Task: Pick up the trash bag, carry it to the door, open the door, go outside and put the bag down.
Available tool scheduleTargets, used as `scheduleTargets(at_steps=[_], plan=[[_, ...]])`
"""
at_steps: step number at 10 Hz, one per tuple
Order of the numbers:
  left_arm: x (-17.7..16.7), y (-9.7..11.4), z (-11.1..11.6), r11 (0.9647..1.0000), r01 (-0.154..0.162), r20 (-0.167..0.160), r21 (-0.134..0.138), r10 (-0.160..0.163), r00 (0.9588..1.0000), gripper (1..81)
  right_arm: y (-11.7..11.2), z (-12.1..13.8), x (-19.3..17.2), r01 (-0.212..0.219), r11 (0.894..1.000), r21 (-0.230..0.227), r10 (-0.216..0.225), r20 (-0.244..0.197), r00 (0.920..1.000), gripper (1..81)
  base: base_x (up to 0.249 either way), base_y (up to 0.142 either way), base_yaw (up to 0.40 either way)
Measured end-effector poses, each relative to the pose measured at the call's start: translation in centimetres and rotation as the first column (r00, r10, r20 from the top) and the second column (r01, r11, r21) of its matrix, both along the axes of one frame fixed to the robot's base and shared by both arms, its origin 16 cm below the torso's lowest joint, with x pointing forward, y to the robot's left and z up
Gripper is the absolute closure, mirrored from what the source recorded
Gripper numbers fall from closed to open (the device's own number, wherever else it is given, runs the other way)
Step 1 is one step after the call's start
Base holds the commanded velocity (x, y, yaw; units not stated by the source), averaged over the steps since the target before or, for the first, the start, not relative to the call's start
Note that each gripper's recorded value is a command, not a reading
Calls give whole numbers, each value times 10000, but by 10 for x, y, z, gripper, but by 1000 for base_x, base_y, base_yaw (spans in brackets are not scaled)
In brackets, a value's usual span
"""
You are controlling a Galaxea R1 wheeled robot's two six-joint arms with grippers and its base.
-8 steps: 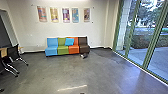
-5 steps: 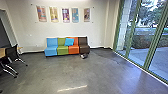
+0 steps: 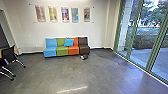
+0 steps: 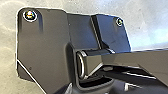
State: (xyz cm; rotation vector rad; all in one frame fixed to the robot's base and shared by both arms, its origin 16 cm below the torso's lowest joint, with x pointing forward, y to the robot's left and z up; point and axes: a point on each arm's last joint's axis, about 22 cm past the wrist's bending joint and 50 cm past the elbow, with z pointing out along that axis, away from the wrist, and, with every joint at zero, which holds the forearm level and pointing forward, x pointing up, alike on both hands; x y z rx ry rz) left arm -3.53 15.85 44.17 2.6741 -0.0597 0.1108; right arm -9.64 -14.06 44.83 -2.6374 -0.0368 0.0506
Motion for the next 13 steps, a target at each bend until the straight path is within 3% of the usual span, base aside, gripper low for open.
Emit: scheduleTargets(at_steps=[13], plan=[[-1, -9, 1, 9999, 3, -13, -103, -3, 10000, 10, 8, 1, -4, -86, 9999, 82, 86, -1, 10000, 10, 193, 0, 0]])
